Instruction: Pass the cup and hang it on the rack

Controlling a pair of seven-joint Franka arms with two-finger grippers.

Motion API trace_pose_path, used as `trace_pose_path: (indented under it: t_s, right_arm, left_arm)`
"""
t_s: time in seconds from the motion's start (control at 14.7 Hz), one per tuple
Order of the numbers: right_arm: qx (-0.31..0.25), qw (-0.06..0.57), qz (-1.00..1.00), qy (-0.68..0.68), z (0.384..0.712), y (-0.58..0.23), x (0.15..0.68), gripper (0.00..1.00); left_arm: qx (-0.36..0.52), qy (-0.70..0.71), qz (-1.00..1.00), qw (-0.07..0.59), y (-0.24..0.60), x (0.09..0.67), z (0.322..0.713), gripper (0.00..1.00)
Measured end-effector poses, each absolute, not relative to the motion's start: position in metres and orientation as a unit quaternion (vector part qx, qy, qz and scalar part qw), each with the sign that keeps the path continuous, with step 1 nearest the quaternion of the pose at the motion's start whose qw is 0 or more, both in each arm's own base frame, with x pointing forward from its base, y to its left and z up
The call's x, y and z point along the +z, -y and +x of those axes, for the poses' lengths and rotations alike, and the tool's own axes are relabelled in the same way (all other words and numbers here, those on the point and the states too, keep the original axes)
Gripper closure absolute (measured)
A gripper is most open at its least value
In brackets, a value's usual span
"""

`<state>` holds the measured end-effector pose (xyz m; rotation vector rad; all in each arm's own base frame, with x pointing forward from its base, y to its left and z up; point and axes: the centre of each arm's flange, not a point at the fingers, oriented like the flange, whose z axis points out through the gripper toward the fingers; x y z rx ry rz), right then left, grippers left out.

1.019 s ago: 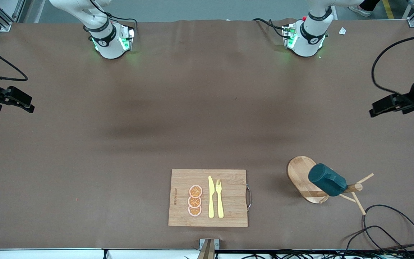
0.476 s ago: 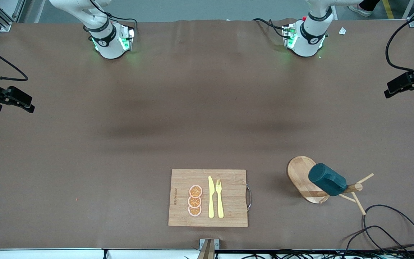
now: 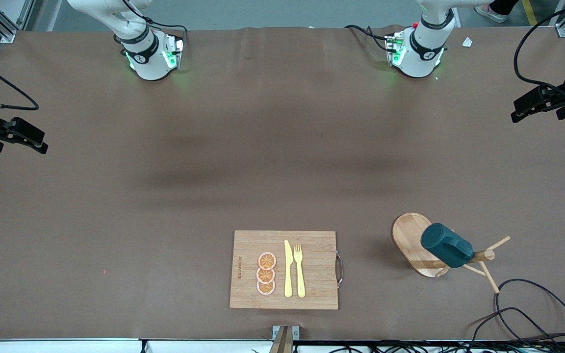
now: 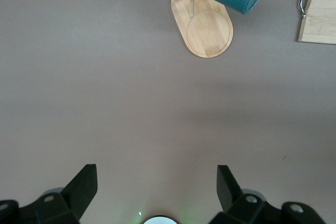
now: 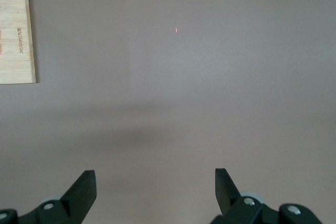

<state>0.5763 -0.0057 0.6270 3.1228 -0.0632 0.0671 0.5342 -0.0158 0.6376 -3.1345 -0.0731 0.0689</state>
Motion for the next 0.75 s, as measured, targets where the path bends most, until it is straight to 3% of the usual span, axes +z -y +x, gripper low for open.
trace_pose_path:
  t_s: [0.75]
  right_arm:
    - [0.021, 0.009, 1.000, 0.020, 0.5763, 0.0056, 0.6270, 0.00]
  left_arm:
    - [0.017, 0.015, -1.000, 0.003, 0.0162, 0.6417, 0.5244, 0.00]
